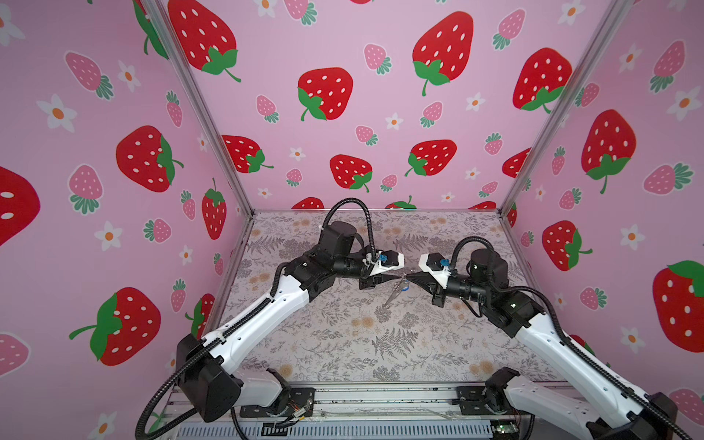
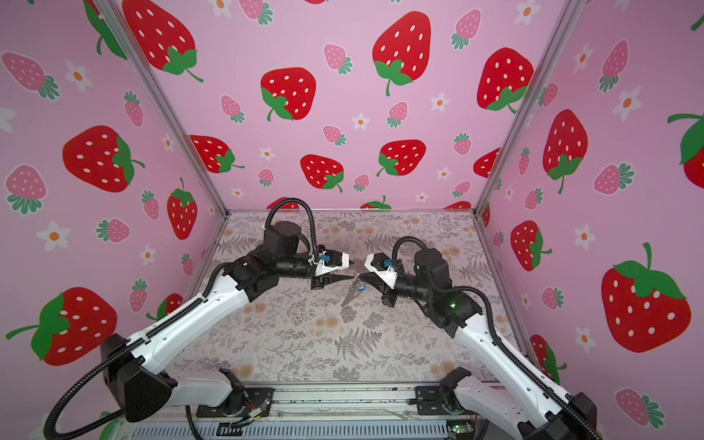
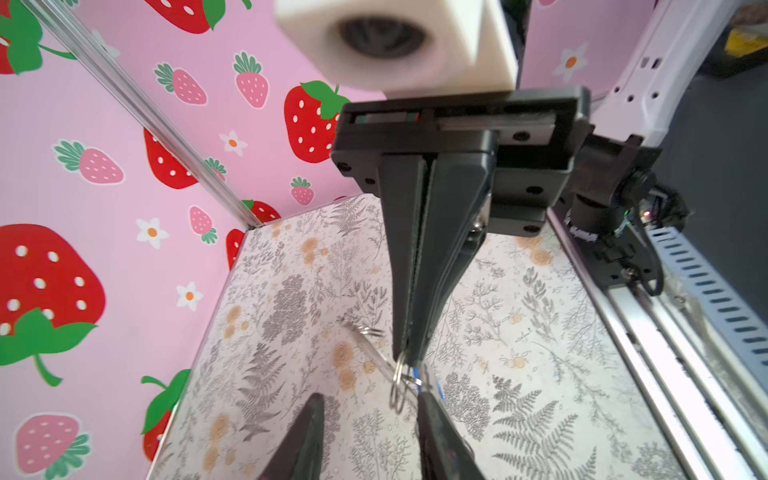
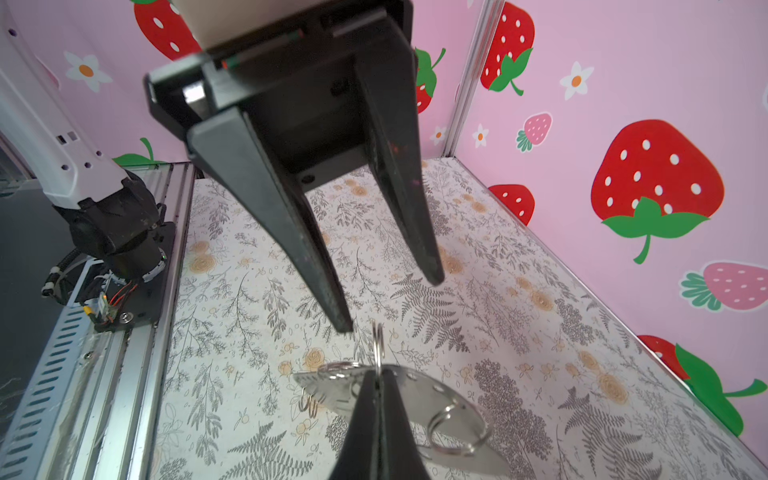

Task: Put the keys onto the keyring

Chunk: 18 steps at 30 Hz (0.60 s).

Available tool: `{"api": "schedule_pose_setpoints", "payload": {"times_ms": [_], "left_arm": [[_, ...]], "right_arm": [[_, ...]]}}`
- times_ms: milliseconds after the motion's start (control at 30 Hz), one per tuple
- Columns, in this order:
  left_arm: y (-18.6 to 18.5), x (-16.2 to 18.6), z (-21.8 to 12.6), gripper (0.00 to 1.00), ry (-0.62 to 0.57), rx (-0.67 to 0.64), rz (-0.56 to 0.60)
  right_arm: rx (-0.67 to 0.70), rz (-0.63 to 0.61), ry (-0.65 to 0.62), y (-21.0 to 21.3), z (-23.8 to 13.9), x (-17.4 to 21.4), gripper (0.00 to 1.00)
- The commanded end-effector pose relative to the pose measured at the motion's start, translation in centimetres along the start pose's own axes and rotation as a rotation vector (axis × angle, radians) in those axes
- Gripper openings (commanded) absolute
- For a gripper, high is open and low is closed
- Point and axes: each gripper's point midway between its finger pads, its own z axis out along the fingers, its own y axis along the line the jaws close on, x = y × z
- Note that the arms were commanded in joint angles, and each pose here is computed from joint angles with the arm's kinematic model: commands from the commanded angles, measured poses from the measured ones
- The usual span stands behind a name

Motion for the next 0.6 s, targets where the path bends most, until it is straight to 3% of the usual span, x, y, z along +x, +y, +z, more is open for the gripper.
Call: {"api": "schedule_pose_setpoints", "payload": {"times_ms": [0, 567], "left_arm": [[0.0, 0.0, -0.5, 0.38, 0.102, -0.012, 0.141], [-1.0, -0.1, 1.3, 0.27, 0.198, 0.053, 0.236]], "right_arm": [[-0.006, -0.03, 0.005, 0.2, -0.6, -1.0, 0.0], [-0.049, -0.027, 0.01, 0.5, -0.4, -1.4, 0.0]]}}
